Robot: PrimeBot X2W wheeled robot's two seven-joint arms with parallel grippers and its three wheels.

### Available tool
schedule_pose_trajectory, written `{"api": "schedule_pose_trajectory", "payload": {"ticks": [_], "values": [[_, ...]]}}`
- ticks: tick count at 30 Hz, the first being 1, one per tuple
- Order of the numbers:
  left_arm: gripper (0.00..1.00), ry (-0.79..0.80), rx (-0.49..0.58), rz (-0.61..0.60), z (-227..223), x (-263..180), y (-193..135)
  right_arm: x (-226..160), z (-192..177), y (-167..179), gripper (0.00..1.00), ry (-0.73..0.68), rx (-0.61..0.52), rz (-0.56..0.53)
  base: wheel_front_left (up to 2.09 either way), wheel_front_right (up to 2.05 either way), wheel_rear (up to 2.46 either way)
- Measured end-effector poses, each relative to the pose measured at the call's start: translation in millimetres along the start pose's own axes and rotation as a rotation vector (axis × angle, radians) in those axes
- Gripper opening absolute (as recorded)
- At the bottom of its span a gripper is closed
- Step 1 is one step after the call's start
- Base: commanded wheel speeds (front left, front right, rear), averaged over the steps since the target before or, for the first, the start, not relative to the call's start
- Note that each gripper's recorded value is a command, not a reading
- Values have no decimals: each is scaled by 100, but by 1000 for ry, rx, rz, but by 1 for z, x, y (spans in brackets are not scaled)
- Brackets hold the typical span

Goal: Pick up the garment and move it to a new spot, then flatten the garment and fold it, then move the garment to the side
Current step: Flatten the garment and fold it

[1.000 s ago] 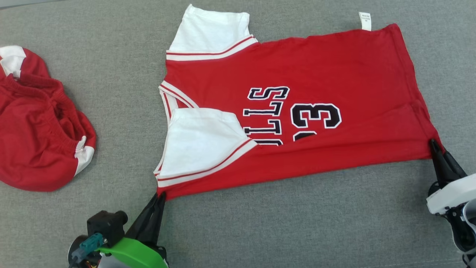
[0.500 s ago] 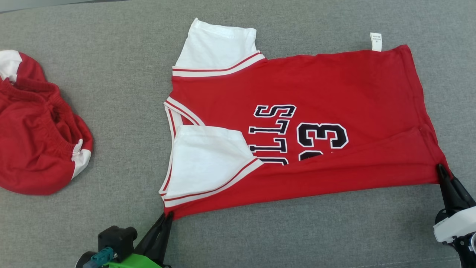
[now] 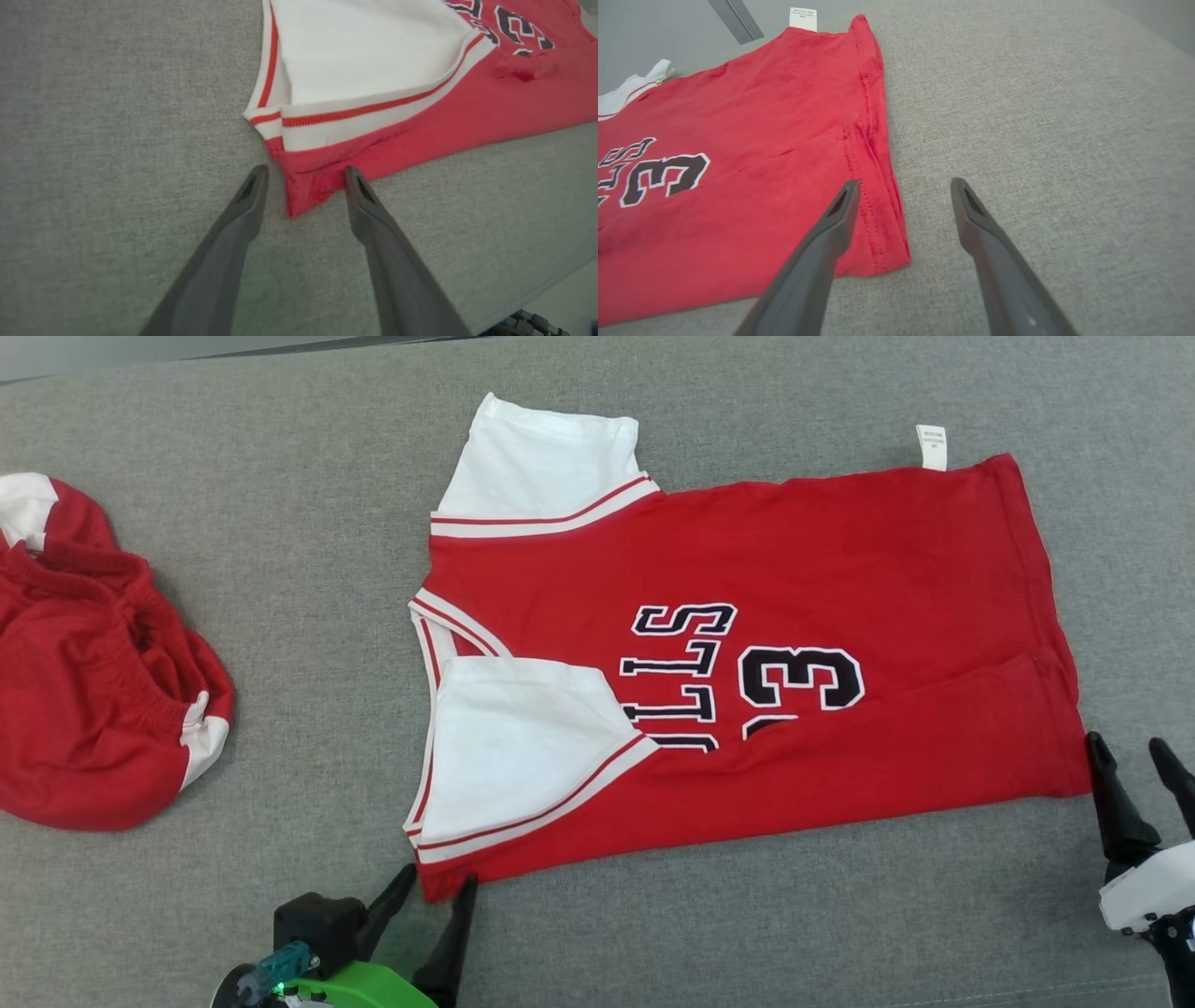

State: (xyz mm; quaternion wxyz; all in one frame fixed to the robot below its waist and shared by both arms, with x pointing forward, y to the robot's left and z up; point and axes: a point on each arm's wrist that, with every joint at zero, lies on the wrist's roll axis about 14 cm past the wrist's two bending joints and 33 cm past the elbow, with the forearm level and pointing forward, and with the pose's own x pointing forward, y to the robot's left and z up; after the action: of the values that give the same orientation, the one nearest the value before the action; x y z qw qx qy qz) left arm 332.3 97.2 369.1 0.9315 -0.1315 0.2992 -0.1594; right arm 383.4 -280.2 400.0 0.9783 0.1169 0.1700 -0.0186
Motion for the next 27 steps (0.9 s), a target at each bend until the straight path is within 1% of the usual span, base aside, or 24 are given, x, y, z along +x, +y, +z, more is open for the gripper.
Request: {"api": "schedule_pose_trajectory", "payload": {"ticks": [3,5,7,9,11,15,16,17,19,21,27], "values": [[100,-26,-13,2,6,0,-1,0,9,0,100,-23,-33,4,0,0,0],[100,-63,-9,21,17,0,3,0,16,2,100,-48,-52,10,0,0,0],[100,-141,1,44,42,-3,9,1,23,9,100,-76,-54,23,0,0,0],[100,-200,26,41,67,-5,11,2,26,18,100,-94,-51,41,0,0,0],[100,-258,61,12,99,-3,7,5,29,26,100,-108,-51,59,0,0,0],[100,-336,177,-42,162,11,2,16,34,48,100,-126,-64,116,0,0,0],[100,-344,188,-66,174,17,-3,19,37,52,100,-133,-65,127,0,0,0],[100,-350,160,-106,187,25,-10,22,39,56,100,-144,-64,141,0,0,0],[100,-313,108,-158,199,43,-21,28,42,63,100,-163,-52,156,0,0,0],[100,-239,99,-166,206,68,-18,34,43,68,100,-180,-62,173,0,0,0],[100,-83,182,-101,232,132,1,57,45,89,100,-218,-63,226,0,0,0]]}}
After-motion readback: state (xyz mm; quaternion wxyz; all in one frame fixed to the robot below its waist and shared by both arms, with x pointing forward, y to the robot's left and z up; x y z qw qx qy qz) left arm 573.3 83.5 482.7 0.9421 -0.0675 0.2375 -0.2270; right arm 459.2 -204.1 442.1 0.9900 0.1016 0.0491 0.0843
